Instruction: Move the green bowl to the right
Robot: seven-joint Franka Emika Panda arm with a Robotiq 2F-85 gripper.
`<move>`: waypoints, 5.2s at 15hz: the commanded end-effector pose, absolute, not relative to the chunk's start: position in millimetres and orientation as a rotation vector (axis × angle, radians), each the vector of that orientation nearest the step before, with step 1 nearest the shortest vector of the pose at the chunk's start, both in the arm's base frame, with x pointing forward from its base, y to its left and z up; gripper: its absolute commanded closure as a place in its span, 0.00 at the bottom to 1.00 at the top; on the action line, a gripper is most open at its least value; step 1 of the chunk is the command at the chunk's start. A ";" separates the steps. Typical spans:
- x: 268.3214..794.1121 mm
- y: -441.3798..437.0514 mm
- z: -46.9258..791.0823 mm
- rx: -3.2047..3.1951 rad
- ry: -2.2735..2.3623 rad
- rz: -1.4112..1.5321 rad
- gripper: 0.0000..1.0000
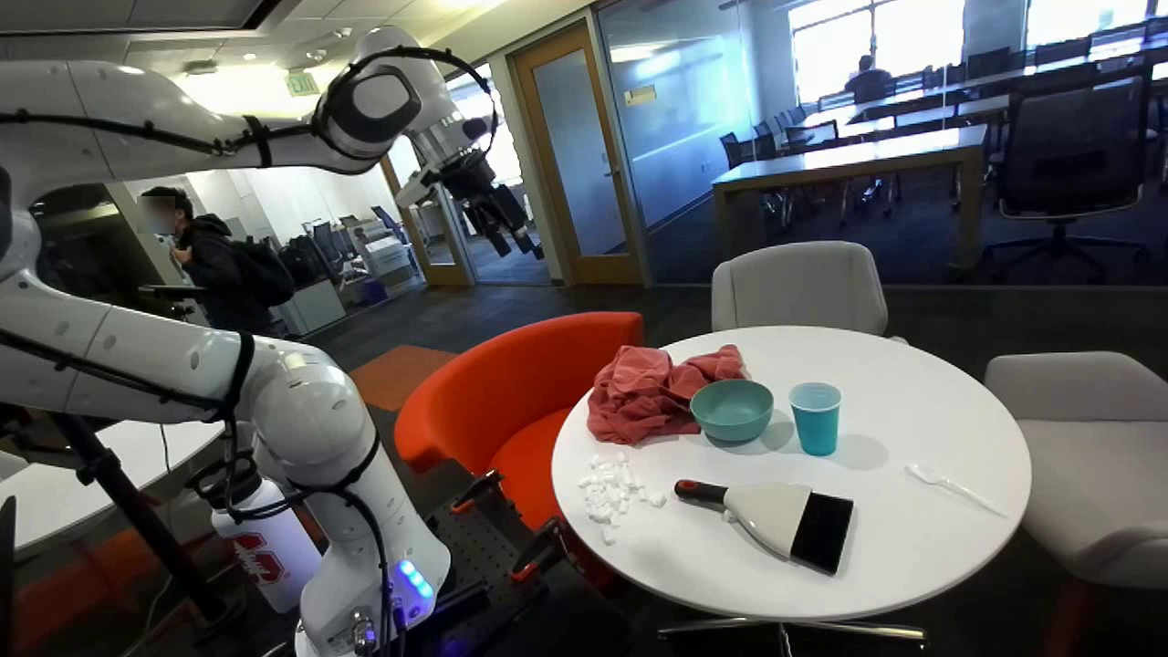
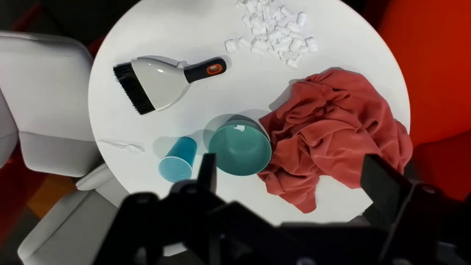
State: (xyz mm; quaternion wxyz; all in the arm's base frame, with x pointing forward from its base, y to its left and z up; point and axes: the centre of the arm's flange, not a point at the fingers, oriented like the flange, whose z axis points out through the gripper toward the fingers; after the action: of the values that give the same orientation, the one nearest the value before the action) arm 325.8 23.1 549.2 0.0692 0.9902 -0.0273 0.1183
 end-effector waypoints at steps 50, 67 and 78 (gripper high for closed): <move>604.9 -165.8 106.8 2.869 -1.306 -0.032 0.13; 584.7 -164.5 123.1 2.860 -1.308 0.064 0.99; 421.6 -235.5 224.8 2.647 -1.649 0.203 0.99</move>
State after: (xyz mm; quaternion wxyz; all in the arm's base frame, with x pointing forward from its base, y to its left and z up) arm 481.6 -219.1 186.7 0.0019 0.8772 -0.4789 0.0347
